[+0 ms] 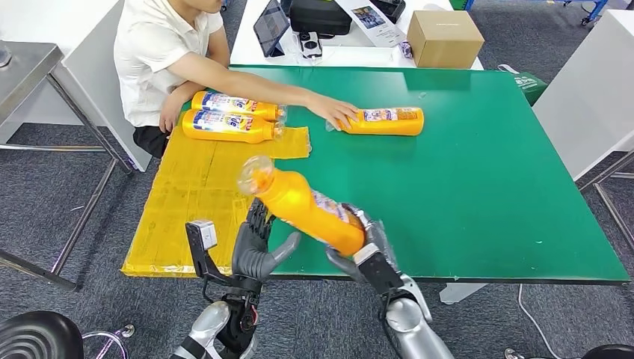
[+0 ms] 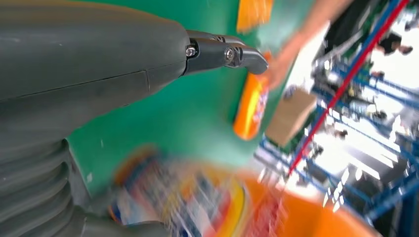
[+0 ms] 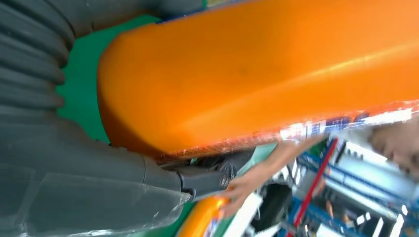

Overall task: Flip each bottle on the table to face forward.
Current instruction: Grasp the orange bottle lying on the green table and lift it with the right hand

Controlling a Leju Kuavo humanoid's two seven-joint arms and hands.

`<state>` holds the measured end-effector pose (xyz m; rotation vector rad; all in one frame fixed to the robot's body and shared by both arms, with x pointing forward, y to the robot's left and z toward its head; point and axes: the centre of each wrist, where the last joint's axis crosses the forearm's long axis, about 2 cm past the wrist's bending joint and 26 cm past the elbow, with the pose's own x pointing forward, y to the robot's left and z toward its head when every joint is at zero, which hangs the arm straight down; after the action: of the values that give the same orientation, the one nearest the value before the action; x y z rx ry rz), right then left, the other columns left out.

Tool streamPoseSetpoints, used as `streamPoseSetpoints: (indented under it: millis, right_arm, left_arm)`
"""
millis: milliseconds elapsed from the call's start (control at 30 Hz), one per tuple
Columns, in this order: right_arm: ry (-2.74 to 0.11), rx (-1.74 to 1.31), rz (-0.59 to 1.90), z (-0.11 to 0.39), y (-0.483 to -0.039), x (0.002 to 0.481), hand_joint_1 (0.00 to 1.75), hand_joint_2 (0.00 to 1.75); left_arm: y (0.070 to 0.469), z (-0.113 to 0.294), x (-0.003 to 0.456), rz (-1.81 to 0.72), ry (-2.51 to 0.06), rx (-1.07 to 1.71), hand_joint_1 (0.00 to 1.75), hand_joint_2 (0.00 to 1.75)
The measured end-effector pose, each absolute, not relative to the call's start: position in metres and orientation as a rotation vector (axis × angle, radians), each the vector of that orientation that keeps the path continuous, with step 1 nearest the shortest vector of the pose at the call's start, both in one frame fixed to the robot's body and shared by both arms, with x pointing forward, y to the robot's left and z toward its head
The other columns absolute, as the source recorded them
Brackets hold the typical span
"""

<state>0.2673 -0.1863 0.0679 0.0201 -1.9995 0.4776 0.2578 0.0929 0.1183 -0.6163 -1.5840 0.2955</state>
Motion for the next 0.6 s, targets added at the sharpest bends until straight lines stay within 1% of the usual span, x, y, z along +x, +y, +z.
streamPoseSetpoints:
  millis: [300,600]
  right_arm:
    - [-1.964,0.078,0.533,0.06,-0.17,0.271,1.75,1.75]
    - [-1.947,0.08,0.554,0.056,-0.168,0.272,1.75,1.75]
  left_arm:
    - [0.087,0.125,0.254,0.275,-1.533,-0.819,0.0,1.75]
    - [0.086,0.125,0.251,0.214,-1.551,-0.849,0.0,1.75]
